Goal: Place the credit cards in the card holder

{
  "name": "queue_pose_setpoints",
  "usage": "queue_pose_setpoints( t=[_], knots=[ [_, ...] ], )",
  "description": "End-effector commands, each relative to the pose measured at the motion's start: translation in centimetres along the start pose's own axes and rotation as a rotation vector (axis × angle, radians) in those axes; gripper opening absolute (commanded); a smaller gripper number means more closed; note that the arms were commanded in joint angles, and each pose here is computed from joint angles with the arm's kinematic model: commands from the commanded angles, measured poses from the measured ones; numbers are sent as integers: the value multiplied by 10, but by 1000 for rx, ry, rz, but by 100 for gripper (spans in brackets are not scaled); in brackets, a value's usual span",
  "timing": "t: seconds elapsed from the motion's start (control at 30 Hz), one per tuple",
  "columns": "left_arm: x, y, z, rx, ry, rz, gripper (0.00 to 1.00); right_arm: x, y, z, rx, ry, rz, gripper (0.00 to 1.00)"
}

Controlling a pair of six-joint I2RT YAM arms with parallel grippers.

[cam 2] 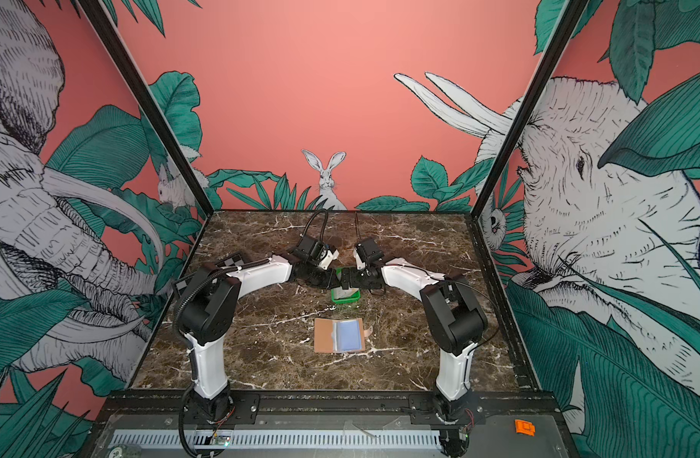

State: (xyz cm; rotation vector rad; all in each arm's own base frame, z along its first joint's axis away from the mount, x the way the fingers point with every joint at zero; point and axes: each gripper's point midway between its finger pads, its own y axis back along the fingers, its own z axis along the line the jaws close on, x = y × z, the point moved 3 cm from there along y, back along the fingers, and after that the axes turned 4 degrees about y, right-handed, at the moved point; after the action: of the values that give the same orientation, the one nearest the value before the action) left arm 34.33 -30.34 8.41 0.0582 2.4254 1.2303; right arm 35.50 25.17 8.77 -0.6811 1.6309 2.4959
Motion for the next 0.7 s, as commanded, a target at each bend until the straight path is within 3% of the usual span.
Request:
queue_pose_setpoints(
  t=[0.0,0.4,0.67],
  knots=[
    [-6,3,-2,2,1,-5,17,1,-7,-4,13,2,11,92],
    [-8,6,1,-24,3,-8,15,4,-16,-5,8,-7,33,91],
    [-4,1,8,-55,11,16,11,3,-7,-17,97,-40,4,89]
  ],
)
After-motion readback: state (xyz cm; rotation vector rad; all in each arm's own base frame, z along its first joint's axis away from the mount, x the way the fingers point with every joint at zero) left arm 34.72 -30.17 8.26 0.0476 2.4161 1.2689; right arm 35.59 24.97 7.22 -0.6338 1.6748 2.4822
